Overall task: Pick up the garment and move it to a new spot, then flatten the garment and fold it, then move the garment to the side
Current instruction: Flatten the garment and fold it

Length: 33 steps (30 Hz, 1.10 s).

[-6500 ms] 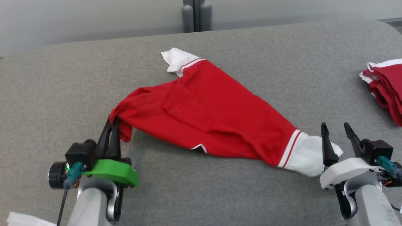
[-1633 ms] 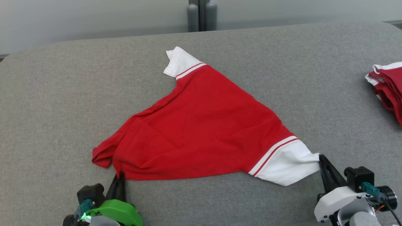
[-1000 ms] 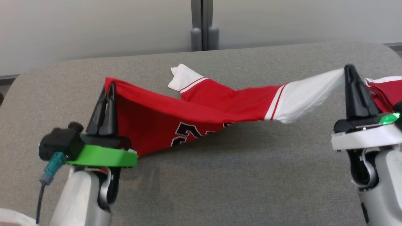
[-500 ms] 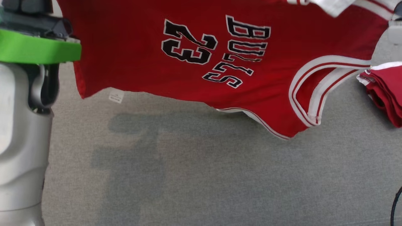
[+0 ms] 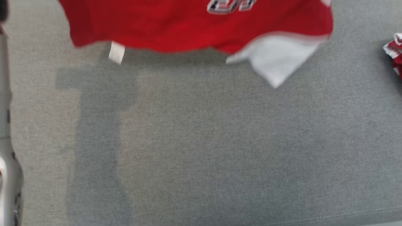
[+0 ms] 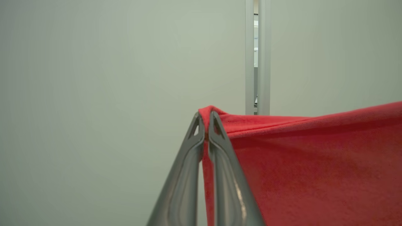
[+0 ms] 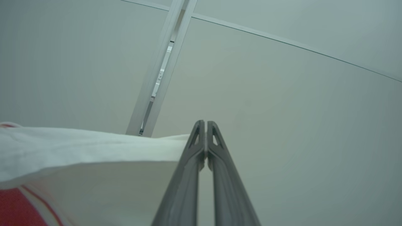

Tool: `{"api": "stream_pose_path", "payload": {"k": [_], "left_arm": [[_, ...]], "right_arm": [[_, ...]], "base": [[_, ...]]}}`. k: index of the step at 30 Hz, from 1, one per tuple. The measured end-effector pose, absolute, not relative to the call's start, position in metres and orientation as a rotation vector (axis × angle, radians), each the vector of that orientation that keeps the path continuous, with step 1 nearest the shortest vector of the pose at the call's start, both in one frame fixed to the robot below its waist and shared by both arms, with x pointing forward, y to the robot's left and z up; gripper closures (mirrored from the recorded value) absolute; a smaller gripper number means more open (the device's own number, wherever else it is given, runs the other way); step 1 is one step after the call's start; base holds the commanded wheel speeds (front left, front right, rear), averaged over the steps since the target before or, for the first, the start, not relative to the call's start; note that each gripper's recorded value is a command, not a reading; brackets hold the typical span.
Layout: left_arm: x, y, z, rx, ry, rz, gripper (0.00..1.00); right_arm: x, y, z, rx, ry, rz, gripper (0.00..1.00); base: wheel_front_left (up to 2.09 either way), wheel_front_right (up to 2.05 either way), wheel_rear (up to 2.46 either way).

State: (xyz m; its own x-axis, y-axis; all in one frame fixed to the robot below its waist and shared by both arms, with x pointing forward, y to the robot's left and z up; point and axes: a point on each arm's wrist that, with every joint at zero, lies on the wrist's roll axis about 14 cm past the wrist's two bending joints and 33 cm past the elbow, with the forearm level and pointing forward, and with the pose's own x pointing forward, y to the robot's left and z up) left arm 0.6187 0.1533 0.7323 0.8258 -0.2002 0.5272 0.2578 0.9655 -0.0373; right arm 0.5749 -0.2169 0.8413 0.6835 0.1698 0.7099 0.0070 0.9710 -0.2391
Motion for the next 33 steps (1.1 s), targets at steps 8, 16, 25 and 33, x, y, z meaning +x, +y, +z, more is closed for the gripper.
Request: {"api": "stream_pose_path", "payload": {"k": [8, 16, 25, 33], "left_arm": [[0.653, 0.162, 0.736, -0.147, -0.618, -0.192, 1.0], [0.638, 0.177, 0.623, -0.253, -0.414, -0.114, 1.0], [0.529, 0.192, 0.454, -0.368, -0.004, 0.049, 1.0], [0.443, 0.191, 0.4, -0.424, 0.189, 0.091, 1.0]], "right_arm": [[0.605, -0.22, 0.836, -0.244, -0.858, 0.043, 1.0], [0.611, -0.236, 0.737, -0.136, -0.671, 0.026, 1.0], [0.541, -0.244, 0.572, 0.06, -0.29, -0.007, 1.0], [0.45, -0.243, 0.481, 0.18, -0.032, -0.072, 1.0]], "base": [[0.0, 0.0, 0.0], [0.0, 0.0, 0.0], [0.0, 0.0, 0.0], [0.0, 0.0, 0.0]]}}
